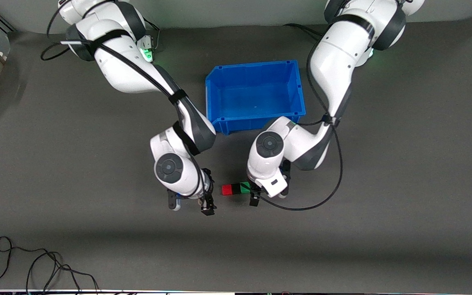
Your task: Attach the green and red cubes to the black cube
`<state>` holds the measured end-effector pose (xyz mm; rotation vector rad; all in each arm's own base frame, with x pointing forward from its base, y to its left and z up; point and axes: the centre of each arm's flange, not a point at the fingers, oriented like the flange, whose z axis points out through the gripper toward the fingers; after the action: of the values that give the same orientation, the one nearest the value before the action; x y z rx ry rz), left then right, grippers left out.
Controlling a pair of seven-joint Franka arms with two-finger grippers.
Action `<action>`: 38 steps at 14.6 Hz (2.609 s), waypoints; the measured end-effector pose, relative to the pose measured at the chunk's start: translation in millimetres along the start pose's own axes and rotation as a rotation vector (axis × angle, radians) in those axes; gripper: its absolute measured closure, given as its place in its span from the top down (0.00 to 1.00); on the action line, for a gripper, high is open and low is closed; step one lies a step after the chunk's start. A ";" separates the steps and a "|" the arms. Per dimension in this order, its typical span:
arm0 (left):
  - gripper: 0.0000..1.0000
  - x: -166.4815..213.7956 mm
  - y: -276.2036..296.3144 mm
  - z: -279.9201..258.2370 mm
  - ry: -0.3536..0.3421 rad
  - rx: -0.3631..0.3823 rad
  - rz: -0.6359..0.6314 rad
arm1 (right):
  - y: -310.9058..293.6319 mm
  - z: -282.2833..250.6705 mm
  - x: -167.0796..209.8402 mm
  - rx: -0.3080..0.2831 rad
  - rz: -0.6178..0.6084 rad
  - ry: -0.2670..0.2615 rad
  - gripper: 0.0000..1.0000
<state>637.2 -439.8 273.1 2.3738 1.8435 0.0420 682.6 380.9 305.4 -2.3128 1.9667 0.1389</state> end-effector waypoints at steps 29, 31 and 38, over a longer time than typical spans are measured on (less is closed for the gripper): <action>1.00 377.6 -180.6 -389.2 -0.012 0.200 1.203 | 154.5 -307.4 280.1 -0.143 -1.265 0.003 1.00; 1.00 378.9 -181.9 -380.4 -0.025 0.211 1.208 | 155.9 -309.1 279.5 -0.144 -1.271 0.006 1.00; 1.00 374.9 -178.9 -376.7 -0.048 0.188 1.236 | 155.7 -305.7 280.9 -0.147 -1.279 0.009 1.00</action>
<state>519.6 -0.5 601.2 3.1557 0.1265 -0.0669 575.0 39.7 567.2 -3.1053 0.1899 0.1471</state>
